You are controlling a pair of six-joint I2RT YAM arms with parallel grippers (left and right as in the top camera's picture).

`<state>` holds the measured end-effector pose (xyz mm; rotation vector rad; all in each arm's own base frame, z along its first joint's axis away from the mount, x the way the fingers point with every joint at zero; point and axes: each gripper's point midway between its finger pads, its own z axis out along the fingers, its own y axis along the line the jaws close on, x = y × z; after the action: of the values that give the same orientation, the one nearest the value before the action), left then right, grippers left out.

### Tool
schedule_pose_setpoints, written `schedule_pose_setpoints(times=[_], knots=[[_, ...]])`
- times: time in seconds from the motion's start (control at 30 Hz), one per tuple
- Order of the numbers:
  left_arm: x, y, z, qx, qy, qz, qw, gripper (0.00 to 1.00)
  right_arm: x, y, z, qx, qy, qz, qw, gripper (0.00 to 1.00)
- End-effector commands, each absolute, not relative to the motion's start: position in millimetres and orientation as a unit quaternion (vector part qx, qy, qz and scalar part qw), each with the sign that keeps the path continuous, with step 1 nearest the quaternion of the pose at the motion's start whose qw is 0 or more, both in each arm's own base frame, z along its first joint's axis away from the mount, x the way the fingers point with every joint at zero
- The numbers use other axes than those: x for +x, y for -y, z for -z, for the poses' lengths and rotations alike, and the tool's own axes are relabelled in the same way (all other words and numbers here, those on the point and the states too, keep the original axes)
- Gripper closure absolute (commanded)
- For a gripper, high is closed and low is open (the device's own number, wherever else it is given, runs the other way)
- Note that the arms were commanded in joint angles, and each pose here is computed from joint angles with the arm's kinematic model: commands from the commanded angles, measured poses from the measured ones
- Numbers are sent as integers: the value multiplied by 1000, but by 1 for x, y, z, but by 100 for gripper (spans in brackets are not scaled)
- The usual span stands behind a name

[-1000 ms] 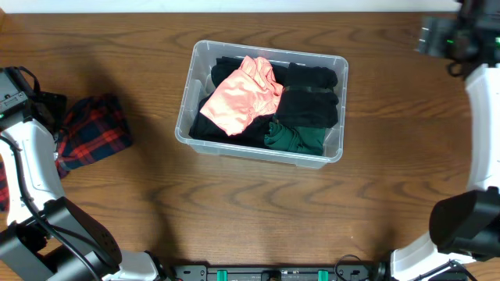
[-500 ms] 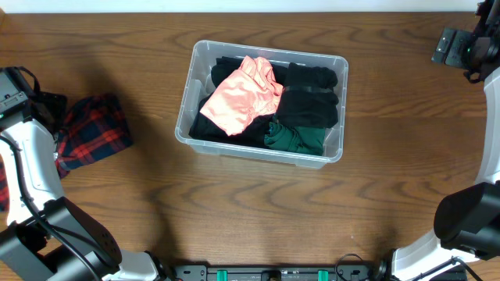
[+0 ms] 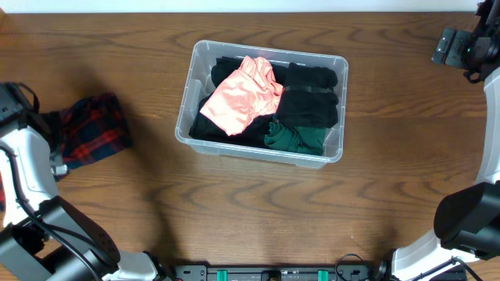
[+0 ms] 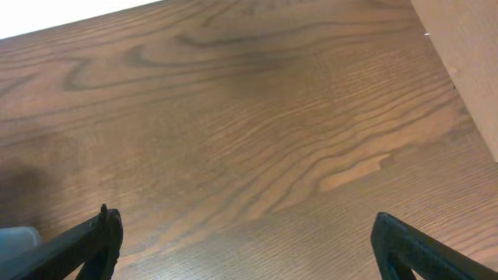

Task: Pack container
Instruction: 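Lower the left gripper onto the plaid shirt and grasp it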

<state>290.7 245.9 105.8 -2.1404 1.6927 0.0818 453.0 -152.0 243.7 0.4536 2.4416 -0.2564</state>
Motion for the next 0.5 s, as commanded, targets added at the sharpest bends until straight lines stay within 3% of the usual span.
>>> schedule_pose_setpoints(times=[0.0,0.27,0.47], knots=[[275,-248,-78,-808,-558,-34,188,12,452,153,-237,180,-929,93,310,1],[287,-260,-57,-804,-541,-11,248,12,453,153,-237,180,-929,93,310,1],[284,-260,-42,-820,-524,-15,231,12,453,153,-237,180,-929,93,310,1]])
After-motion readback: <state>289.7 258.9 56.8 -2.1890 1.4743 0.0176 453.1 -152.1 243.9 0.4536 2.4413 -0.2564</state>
